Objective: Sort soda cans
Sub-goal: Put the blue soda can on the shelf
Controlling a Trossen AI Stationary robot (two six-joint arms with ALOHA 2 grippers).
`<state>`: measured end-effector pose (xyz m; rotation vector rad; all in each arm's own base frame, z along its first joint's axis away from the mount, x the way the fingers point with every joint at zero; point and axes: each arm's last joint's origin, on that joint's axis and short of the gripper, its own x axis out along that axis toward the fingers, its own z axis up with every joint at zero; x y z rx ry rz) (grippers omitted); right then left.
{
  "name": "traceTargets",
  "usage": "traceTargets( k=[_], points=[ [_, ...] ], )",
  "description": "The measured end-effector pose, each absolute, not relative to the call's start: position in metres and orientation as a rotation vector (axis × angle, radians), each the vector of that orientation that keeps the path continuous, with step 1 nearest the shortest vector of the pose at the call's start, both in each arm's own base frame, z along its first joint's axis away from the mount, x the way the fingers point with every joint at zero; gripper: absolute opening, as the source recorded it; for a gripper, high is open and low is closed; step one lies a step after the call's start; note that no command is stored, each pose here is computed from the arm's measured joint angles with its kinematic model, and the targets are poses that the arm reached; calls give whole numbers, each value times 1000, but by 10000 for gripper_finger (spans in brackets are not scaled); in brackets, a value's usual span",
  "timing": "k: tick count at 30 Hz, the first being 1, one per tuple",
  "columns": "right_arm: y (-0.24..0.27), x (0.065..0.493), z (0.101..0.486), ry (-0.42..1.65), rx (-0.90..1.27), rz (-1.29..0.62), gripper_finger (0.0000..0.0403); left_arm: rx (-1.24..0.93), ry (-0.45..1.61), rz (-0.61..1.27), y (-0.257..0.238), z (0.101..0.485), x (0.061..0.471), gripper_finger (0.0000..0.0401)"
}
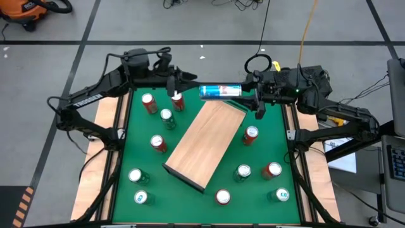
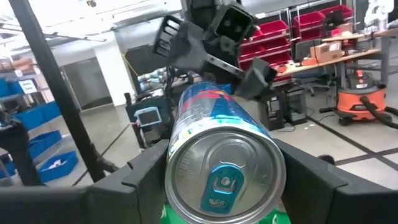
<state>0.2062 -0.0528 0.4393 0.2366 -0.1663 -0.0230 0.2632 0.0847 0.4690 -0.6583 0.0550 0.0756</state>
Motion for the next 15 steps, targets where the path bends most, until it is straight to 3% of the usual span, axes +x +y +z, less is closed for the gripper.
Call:
traceTargets(
  k=[5,15],
  points=[
    [-54,206,439,-171,253,-46,234,-631,41,36,79,476,254,338],
    [-54,206,440,-180,262,-45,234,-460,101,-6,64,463,278,343]
  ],
)
